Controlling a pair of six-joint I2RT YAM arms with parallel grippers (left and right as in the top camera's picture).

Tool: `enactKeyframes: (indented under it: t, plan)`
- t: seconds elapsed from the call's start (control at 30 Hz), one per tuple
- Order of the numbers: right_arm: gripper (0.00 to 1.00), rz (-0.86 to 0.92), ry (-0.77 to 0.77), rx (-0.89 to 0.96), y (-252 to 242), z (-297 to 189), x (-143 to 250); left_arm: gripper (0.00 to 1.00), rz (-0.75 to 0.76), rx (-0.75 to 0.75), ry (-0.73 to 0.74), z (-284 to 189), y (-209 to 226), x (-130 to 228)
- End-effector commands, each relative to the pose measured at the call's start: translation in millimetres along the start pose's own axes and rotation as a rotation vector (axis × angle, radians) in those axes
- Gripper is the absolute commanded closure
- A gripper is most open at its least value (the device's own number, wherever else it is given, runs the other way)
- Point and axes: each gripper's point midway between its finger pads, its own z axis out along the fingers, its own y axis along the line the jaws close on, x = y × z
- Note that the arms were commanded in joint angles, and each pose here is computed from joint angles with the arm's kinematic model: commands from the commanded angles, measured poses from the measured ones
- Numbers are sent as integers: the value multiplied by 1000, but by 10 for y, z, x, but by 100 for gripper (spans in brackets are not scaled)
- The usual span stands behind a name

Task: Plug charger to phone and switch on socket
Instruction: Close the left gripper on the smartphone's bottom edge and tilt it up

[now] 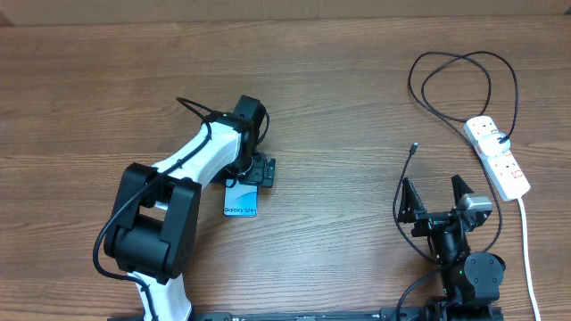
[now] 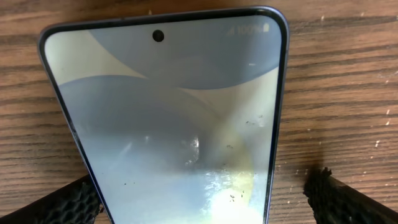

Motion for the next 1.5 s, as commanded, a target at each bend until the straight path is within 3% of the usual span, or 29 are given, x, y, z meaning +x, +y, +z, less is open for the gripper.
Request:
enactKeyframes:
  t: [0.0,0.37,0.4,0.47,0.53,0.8,0.97,1.3,1.47]
  plan:
    - [0,7,-4,12,-27,0,18,5,-21,-101,179,577,267,435]
    - [0,7,-4,12,-27,0,18,35,-73,-102,175,579,261,432]
    - [0,7,-4,12,-27,0,18,32,-73,-103,176,579,262,435]
    - [0,7,-5,12,-27,0,17,12,-67,-106,179,577,268,442]
    - [0,7,-4,12,-27,0,18,0,-64,-107,183,575,271,452]
    - [0,7,-4,12,-27,0,18,0,-31,-104,215,563,276,524]
    - [0,7,-4,12,-27,0,18,0,85,15,245,560,92,579]
    - [0,7,-4,12,-27,0,18,0,194,39,271,543,83,641]
    - [0,7,-4,12,-27,0,18,0,80,82,240,558,0,554]
